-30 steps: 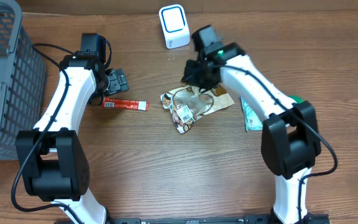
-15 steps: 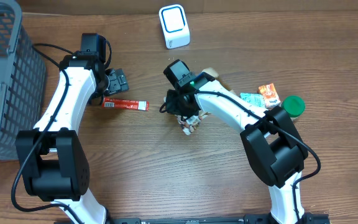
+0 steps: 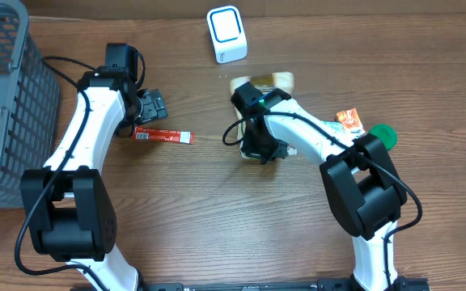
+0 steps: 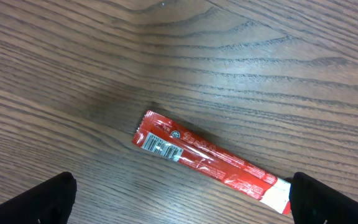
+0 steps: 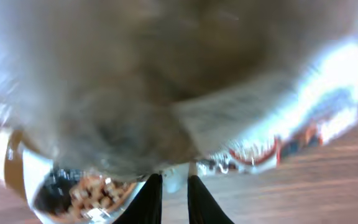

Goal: Scan the item barcode
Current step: 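Regrasp the snack bag with the right gripper and lift it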

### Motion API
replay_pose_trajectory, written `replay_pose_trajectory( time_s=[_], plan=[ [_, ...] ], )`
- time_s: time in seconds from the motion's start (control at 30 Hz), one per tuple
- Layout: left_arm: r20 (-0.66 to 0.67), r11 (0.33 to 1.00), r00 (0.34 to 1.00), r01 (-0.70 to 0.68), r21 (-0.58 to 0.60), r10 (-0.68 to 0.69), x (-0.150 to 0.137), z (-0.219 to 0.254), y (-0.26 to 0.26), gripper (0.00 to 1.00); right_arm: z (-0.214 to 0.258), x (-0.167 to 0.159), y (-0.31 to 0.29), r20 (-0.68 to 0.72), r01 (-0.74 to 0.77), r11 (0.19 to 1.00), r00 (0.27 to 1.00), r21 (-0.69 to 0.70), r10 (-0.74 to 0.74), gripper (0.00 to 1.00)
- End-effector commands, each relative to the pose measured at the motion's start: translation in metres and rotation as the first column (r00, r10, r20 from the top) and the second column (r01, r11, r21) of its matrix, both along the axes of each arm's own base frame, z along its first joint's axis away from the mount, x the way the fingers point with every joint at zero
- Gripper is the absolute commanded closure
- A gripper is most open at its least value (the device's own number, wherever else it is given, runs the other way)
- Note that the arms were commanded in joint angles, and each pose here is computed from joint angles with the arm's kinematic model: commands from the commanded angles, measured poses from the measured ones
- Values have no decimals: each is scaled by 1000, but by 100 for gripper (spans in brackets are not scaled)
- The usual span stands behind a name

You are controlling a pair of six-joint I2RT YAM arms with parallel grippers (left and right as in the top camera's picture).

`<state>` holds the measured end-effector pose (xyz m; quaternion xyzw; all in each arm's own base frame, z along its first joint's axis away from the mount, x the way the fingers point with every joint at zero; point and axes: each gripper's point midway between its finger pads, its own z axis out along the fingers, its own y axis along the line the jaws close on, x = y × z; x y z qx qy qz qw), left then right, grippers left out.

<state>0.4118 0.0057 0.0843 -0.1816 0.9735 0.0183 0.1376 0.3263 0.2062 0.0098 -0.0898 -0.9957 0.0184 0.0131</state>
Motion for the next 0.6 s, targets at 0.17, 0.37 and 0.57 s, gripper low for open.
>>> replay_pose_trajectory(
  time_s=[0.17,0.37,0.57],
  plan=[
    [20,1000,1000,17,17,-17,5,7,1,0,40,1,14,-19,-224,970,974,92,226,85],
    [20,1000,1000,17,17,-17,5,7,1,0,49,36,33,138,-289,949,953,130,271,87],
    [20,1000,1000,17,17,-17,5,7,1,1,54,66,51,273,-305,939,928,157,256,89]
  ],
)
